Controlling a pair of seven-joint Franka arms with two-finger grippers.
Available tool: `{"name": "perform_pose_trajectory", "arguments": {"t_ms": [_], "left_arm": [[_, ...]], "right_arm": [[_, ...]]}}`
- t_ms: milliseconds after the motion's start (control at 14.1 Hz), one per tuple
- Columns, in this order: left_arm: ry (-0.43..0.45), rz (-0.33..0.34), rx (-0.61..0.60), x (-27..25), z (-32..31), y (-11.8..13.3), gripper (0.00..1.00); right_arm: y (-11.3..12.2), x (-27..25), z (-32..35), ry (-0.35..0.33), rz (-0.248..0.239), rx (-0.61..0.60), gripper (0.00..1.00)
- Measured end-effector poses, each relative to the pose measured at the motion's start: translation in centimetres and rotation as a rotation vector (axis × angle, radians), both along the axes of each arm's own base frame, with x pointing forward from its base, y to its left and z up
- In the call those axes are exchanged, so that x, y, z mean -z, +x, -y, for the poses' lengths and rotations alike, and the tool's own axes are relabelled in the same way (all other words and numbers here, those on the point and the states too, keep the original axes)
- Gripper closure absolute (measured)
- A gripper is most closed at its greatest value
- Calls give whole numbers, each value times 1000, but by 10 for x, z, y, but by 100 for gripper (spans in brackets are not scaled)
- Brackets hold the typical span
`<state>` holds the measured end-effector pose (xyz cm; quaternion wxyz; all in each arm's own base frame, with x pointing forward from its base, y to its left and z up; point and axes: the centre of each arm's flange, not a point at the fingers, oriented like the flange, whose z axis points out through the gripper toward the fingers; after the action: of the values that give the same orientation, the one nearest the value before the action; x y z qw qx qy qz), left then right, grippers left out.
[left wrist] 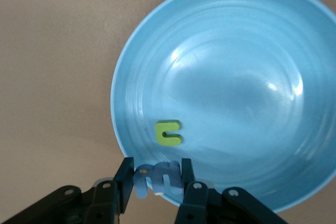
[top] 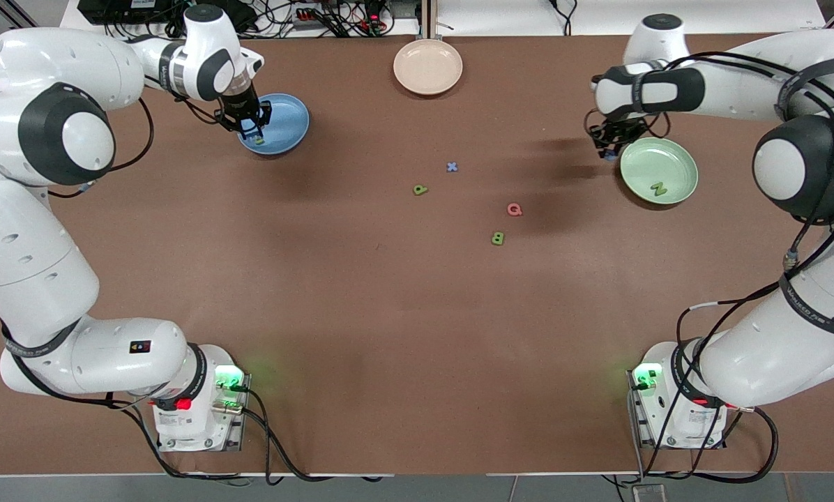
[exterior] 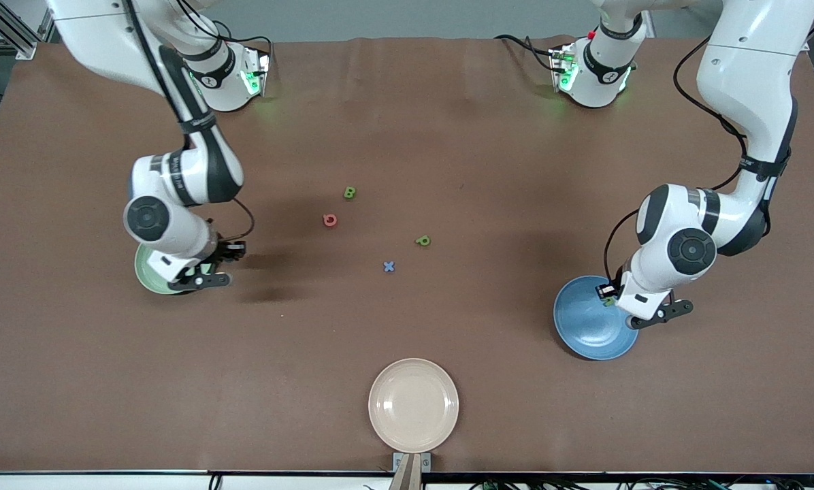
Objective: Sort upper and lower case letters into plates
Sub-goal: 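Place the blue G on the green plate with the right gripper, then grasp the green d with the left gripper while the right gripper reaches the Q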
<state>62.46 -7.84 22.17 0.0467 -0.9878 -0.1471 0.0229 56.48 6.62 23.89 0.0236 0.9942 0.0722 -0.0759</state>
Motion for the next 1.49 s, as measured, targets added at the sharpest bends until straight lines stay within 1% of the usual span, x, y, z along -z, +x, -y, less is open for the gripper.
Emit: {"name": "perform_pose_trajectory", "arguments": {"t_ms": [141,283,495,566,637,707,778,849,920,990,1132,1202,1273,1415,1485], "left_arm": [[-4,6,0,3,0,1,59],[-10,24,0,0,2,9,59],[-22,39,-11,3,9,22,59],[-24,38,-25,6,11,24,52],[-27,37,-42,10,13,25,44],[-29,40,-60,10,17,25,35],[-33,46,-79,9,23,26,24],[-40,54,-99,5,34,26,15],[-53,62,-124,1,49,26,6],[-69,69,-154,-4,67,25,0],[-103,70,-216,-11,110,16,0],[-116,63,-247,-14,133,8,0],[-119,50,-279,-15,159,-3,0],[-108,29,-327,-14,220,-32,0],[-102,25,-343,-13,253,-51,0]], "right_arm": [[4,2,49,18,3,-38,65],[3,5,82,27,-1,-50,65],[0,16,92,28,-20,-48,65],[-1,23,90,28,-24,-52,65],[-1,29,89,26,-28,-54,65],[-2,36,89,25,-31,-56,65],[-3,41,88,24,-35,-57,65],[-4,46,89,23,-39,-57,65],[-4,49,89,22,-43,-57,63],[-5,51,89,21,-45,-57,63],[-5,50,88,22,-50,-58,47],[-4,47,87,24,-62,-58,36],[-3,39,86,28,-73,-58,27],[-1,10,76,37,-85,-51,7],[-1,-8,67,39,-87,-35,0]]}}
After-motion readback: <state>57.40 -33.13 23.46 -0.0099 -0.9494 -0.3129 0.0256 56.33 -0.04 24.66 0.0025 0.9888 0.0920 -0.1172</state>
